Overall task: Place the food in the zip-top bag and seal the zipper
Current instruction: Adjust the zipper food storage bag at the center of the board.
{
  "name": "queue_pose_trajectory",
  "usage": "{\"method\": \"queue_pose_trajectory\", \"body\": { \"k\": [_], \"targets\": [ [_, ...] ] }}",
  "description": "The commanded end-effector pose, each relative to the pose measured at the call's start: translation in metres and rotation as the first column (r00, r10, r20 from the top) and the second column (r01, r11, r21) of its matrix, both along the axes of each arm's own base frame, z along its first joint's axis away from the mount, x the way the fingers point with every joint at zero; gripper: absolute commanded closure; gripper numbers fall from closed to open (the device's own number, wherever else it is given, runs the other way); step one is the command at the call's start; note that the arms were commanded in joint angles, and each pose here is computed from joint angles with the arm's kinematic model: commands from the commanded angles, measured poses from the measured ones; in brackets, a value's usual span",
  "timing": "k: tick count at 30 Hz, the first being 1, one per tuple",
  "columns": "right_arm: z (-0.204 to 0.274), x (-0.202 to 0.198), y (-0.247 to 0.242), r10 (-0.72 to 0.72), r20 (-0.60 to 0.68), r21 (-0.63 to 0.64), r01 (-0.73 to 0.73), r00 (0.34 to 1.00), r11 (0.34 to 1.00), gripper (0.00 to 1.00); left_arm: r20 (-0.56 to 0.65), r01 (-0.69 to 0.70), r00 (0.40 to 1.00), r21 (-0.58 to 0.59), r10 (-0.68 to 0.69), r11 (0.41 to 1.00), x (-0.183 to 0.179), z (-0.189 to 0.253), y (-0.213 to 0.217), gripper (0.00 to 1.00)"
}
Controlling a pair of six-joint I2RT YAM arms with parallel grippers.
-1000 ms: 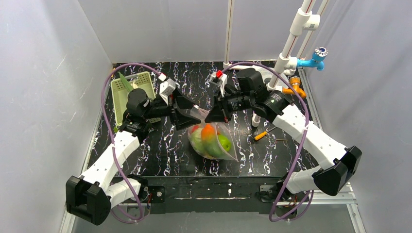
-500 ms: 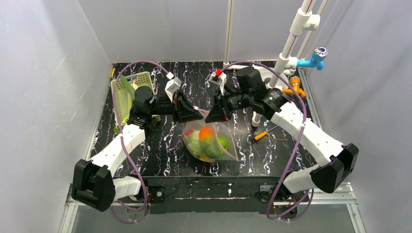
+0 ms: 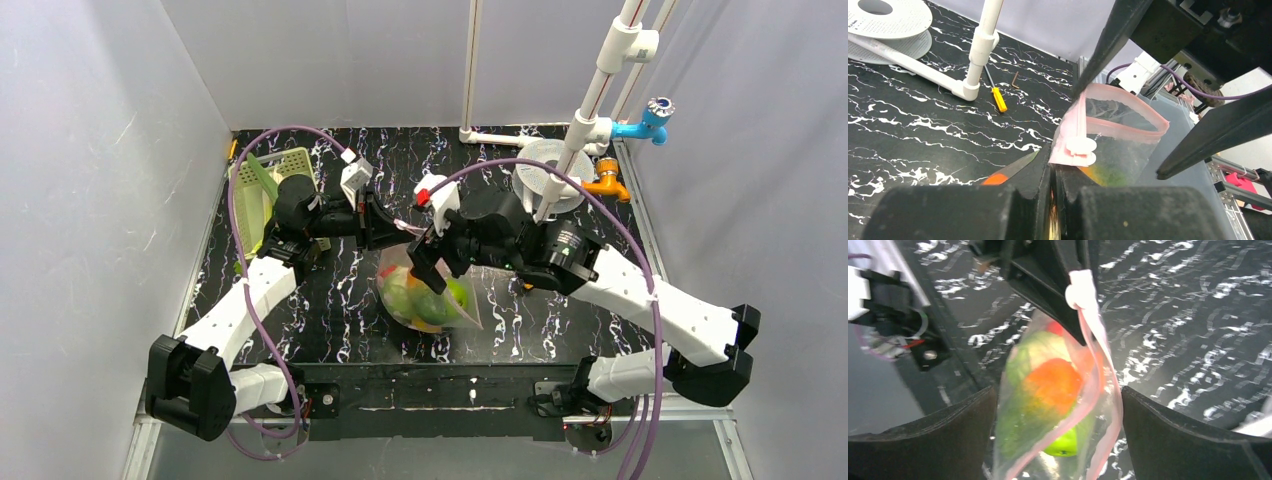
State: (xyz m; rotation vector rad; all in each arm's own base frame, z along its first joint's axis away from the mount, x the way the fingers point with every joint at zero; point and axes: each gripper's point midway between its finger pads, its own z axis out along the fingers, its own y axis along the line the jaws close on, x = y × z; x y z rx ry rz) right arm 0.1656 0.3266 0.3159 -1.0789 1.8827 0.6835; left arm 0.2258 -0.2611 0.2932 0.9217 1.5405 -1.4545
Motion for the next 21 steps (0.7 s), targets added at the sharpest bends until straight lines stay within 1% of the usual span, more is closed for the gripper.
{"method": "queue_pose_trajectory", "body": {
  "k": [1,3,5,9,12,15,17,19,20,21],
  "targets": [
    [-0.008,0.023,-0.017,-0.173,0.174,-0.114,0.194,0.969,0.974,0.02,0.093,0.002,0.996,-0.035,0.001,0.999,-0.004,0.029,0.005,0.93],
    [-0.014,0.018,-0.013,-0.157,0.206,-0.151,0.190,0.966,0.970,0.02,0.097,0.023,0.995,-0.035,-0.019,0.999,-0.007,0.030,0.006,0.89],
    [-0.022,0.016,-0.010,-0.151,0.222,-0.184,0.194,0.963,0.964,0.02,0.098,0.036,0.995,-0.034,-0.032,0.999,-0.009,0.030,0.006,0.89],
    [-0.028,0.021,-0.010,-0.181,0.267,-0.246,0.249,0.946,0.937,0.10,0.097,0.043,0.995,-0.031,-0.039,0.999,-0.010,0.029,0.007,0.90],
    [-0.031,0.023,-0.012,-0.188,0.305,-0.302,0.282,0.934,0.911,0.12,0.101,0.027,0.995,-0.026,-0.025,0.999,-0.007,0.029,0.008,0.91],
    [-0.034,0.016,-0.012,-0.154,0.288,-0.337,0.250,0.945,0.908,0.14,0.093,0.020,0.995,-0.021,-0.018,1.000,-0.005,0.027,0.009,0.90],
    [-0.041,0.011,-0.013,-0.129,0.263,-0.349,0.219,0.956,0.911,0.21,0.092,0.027,0.995,-0.019,-0.025,0.999,-0.006,0.027,0.009,0.83],
    [-0.043,0.008,-0.013,-0.124,0.256,-0.329,0.207,0.959,0.922,0.29,0.093,0.034,0.995,-0.018,-0.033,0.999,-0.007,0.027,0.010,0.71],
    [-0.042,0.007,-0.014,-0.125,0.254,-0.315,0.204,0.959,0.927,0.32,0.091,0.040,0.995,-0.016,-0.038,0.999,-0.008,0.026,0.010,0.61],
    [-0.041,0.005,-0.015,-0.122,0.250,-0.302,0.197,0.960,0.933,0.37,0.092,0.048,0.995,-0.016,-0.046,0.999,-0.009,0.026,0.010,0.55]
  ]
}}
